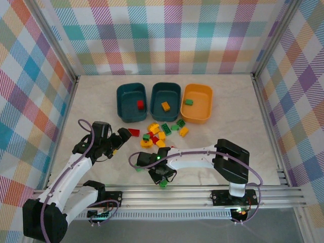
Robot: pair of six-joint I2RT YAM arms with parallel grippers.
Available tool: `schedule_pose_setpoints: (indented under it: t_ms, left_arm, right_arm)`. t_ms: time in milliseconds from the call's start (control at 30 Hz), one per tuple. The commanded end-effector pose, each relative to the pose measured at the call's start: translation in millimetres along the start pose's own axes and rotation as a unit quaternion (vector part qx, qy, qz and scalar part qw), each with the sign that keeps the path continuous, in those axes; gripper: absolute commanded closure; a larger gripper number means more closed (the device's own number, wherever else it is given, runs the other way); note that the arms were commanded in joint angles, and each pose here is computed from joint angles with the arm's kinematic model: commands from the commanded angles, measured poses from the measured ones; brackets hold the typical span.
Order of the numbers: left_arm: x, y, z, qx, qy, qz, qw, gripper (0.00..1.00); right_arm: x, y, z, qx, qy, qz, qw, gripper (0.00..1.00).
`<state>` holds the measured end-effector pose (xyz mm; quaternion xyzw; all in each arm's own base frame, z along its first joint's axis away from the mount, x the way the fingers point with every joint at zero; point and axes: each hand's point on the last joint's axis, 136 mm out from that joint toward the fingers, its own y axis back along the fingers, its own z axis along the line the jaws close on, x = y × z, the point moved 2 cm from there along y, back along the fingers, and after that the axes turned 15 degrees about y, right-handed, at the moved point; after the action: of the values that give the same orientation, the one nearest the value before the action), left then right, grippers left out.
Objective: Sort the legos into containers by color
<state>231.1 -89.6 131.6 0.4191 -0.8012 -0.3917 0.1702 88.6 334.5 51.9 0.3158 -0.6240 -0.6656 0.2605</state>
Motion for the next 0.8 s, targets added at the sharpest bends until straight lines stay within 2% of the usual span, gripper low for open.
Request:
schedule_pose_setpoints:
  t_ms: [0, 200, 333, 433, 567, 633, 767]
  left_arm:
    - [-2, 7, -13, 0.011, -0.006, -0.003, 1.0, 0.0]
    - [-3, 11, -17, 0.007, -0.011, -0.003, 1.0, 0.0]
    - [-1, 19, -14, -0.013, -0.015, 0.0, 1.0, 0.01]
    - [5, 24, -11, -0.029, -0.026, 0.011, 0.999, 0.03]
    - [20, 26, -3, -0.049, -0.047, 0.03, 0.997, 0.04]
    - [27, 25, 3, -0.054, -0.058, 0.04, 0.996, 0.05]
    - [41, 20, 14, -0.073, -0.083, 0.071, 0.991, 0.09]
  right_arm:
    - [-7, 10, -2, 0.008, -0.001, -0.028, 1.0, 0.67]
    - [-34, 50, -26, 0.024, -0.007, -0.093, 0.995, 0.69]
    - [-67, 85, -72, 0.043, -0.018, -0.146, 0.988, 0.69]
    - [-90, 107, -129, 0.076, -0.047, -0.183, 0.979, 0.69]
    - [-106, 122, -228, 0.108, -0.133, -0.22, 0.96, 0.68]
    - [-105, 118, -278, 0.13, -0.183, -0.214, 0.951, 0.69]
    - [-105, 95, -345, 0.136, -0.243, -0.193, 0.941, 0.68]
